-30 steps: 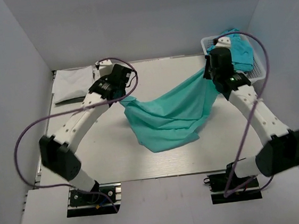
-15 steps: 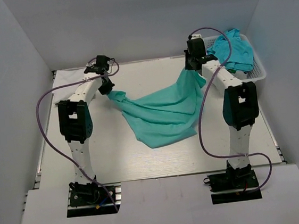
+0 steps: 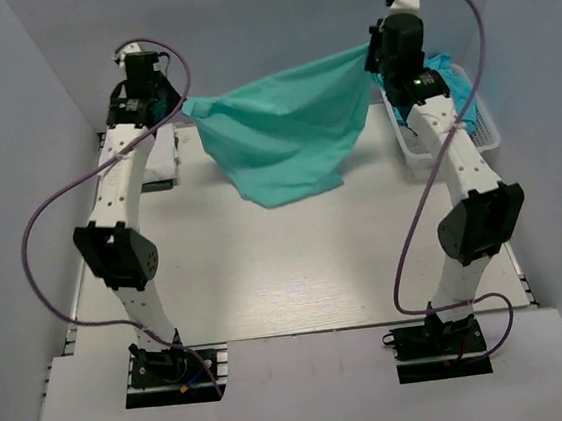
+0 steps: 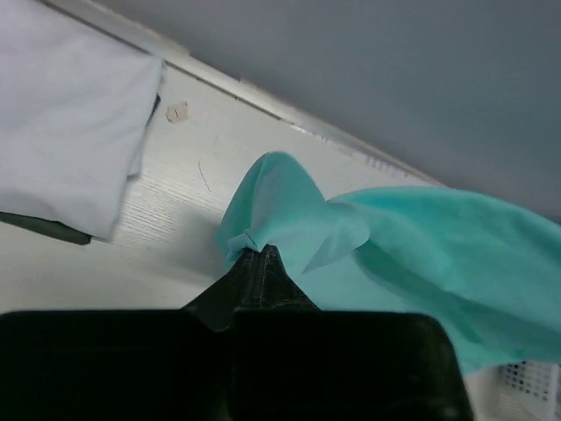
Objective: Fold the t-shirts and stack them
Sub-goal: Flatten out the tshirt
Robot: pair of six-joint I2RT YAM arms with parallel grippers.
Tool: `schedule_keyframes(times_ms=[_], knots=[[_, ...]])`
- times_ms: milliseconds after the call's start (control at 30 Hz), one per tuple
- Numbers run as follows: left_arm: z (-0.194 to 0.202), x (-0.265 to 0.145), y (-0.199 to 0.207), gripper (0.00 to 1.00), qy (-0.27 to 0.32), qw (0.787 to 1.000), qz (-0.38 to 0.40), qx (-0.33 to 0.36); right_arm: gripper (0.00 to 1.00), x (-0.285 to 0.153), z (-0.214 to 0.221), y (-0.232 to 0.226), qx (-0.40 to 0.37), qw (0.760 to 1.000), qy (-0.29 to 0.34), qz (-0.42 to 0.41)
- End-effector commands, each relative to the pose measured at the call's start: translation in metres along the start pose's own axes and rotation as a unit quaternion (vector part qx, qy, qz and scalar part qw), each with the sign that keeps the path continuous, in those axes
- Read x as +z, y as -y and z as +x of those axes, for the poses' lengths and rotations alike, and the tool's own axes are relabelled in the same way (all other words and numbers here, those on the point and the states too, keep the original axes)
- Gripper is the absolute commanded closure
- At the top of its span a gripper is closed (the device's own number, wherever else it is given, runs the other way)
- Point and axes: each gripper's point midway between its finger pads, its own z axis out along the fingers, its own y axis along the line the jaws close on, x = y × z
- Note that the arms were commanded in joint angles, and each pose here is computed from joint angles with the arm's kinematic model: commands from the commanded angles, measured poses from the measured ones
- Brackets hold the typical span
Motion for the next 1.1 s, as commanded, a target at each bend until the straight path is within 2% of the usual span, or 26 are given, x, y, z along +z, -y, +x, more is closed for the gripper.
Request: schedule_keyframes(times_ms=[0, 33, 67, 333, 367, 400, 467, 500, 533, 600, 633, 733, 867, 900, 967, 1000, 1067], knots=[[-0.074, -0.096, 0.007, 1.00, 0.114, 0.993, 0.041, -0.005, 1.00, -0.058, -0.089, 0.019, 0.025, 0.994, 0.104, 0.016], [-0.073, -0.103, 0.005, 1.00, 0.117, 0.992, 0.043, -0.005, 1.00, -0.061, -0.084, 0.015, 0.024, 0.995, 0.100, 0.006], [-0.086, -0.126, 0.006, 1.00, 0.138, 0.989, 0.051, -0.011, 1.00, -0.084, -0.107, 0.017, 0.036, 0.991, 0.130, 0.001], [-0.111, -0.213, -0.007, 1.00, 0.205, 0.976, 0.067, -0.015, 1.00, -0.157, -0.141, 0.034, 0.051, 0.982, 0.184, -0.003], [-0.116, -0.237, -0.009, 1.00, 0.223, 0.972, 0.077, -0.020, 1.00, -0.163, -0.143, 0.034, 0.052, 0.981, 0.188, -0.008], [-0.115, -0.246, -0.010, 1.00, 0.225, 0.971, 0.085, -0.020, 1.00, -0.184, -0.153, 0.038, 0.054, 0.977, 0.205, -0.011], [-0.122, -0.282, -0.012, 1.00, 0.252, 0.961, 0.106, -0.027, 1.00, -0.191, -0.147, 0.039, 0.049, 0.978, 0.203, -0.015], [-0.122, -0.291, -0.014, 1.00, 0.257, 0.960, 0.109, -0.029, 1.00, -0.217, -0.158, 0.045, 0.054, 0.973, 0.224, -0.018], [-0.124, -0.302, -0.016, 1.00, 0.266, 0.956, 0.115, -0.032, 1.00, -0.217, -0.148, 0.044, 0.051, 0.975, 0.215, -0.020], [-0.127, -0.331, -0.021, 1.00, 0.287, 0.949, 0.127, -0.037, 1.00, -0.248, -0.154, 0.050, 0.058, 0.970, 0.235, -0.029], [-0.127, -0.339, -0.022, 1.00, 0.293, 0.946, 0.131, -0.039, 1.00, -0.244, -0.142, 0.050, 0.055, 0.973, 0.223, -0.028], [-0.131, -0.353, -0.029, 1.00, 0.312, 0.941, 0.126, -0.043, 1.00, -0.271, -0.141, 0.057, 0.062, 0.968, 0.240, -0.033], [-0.125, -0.329, -0.028, 1.00, 0.293, 0.949, 0.109, -0.039, 1.00, -0.248, -0.104, 0.053, 0.069, 0.981, 0.180, -0.031], [-0.118, -0.304, -0.026, 1.00, 0.274, 0.956, 0.097, -0.032, 1.00, -0.232, -0.079, 0.051, 0.067, 0.986, 0.149, -0.030], [-0.108, -0.269, -0.032, 1.00, 0.248, 0.966, 0.066, -0.037, 1.00, -0.216, -0.058, 0.042, 0.083, 0.988, 0.122, -0.043], [-0.096, -0.235, -0.034, 1.00, 0.218, 0.975, 0.042, -0.032, 1.00, -0.197, -0.027, 0.038, 0.088, 0.991, 0.087, -0.045], [-0.075, -0.194, -0.039, 1.00, 0.179, 0.983, 0.014, -0.027, 1.00, -0.166, 0.014, 0.028, 0.098, 0.993, 0.029, -0.051]])
